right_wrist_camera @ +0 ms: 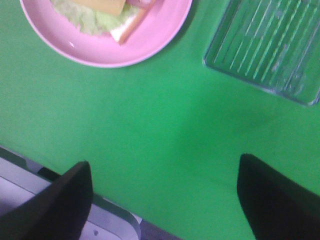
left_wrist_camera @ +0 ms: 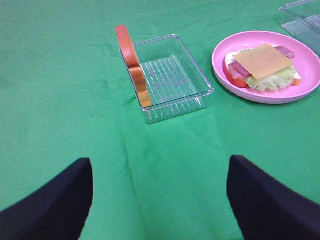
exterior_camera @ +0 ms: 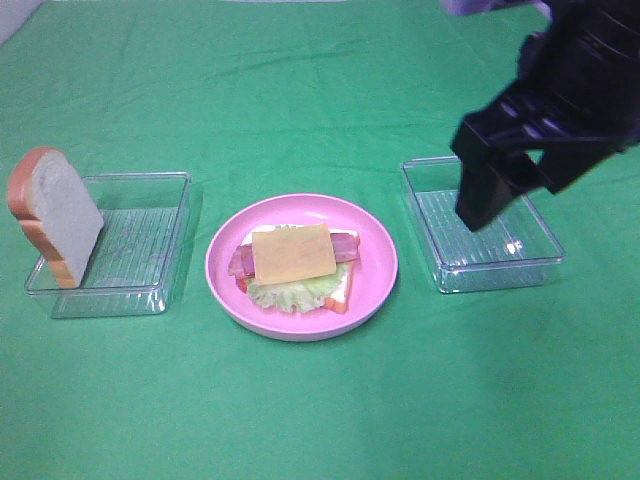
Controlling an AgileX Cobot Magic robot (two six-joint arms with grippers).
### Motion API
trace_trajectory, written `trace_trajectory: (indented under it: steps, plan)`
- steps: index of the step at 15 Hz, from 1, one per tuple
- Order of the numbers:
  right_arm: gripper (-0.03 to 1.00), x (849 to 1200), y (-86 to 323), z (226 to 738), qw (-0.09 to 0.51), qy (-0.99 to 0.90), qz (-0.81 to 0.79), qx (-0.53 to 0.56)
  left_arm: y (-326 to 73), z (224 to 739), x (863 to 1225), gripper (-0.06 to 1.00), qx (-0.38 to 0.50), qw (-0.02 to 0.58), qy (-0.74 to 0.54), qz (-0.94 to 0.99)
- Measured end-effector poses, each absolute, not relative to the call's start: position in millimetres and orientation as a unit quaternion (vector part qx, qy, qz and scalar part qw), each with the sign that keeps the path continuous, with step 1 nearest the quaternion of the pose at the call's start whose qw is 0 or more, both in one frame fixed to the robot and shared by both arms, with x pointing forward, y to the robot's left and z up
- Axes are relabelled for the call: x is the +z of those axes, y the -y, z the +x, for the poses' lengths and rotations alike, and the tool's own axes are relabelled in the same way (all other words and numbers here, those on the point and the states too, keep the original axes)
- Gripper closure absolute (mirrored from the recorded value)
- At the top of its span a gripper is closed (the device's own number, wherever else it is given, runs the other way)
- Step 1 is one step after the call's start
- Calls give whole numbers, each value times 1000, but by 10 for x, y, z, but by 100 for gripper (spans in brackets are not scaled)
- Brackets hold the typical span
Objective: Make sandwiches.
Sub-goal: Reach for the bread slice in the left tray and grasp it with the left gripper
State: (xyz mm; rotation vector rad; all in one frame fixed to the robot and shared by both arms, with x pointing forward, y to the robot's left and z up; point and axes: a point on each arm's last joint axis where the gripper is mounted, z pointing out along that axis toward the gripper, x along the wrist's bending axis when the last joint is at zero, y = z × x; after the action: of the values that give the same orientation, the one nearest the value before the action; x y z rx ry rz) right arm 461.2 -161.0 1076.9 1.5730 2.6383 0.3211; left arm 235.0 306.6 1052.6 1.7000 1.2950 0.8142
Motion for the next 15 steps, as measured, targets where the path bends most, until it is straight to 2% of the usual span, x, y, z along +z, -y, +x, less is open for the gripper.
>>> trace_trajectory:
  steps: [4, 7, 15]
  plan:
    - [22, 10608, 2091, 3801, 29, -854, 509, 107, -3066, 2350, 10526, 24, 324, 414, -515, 677]
    - [22, 10456, 2491, 3132, 65, -858, 483, 162, -3066, 2350, 10526, 24, 324, 414, -515, 677]
    - [22, 10488, 2901, 2435, 192, -804, 425, 369, -3066, 2350, 10526, 24, 324, 414, -515, 677]
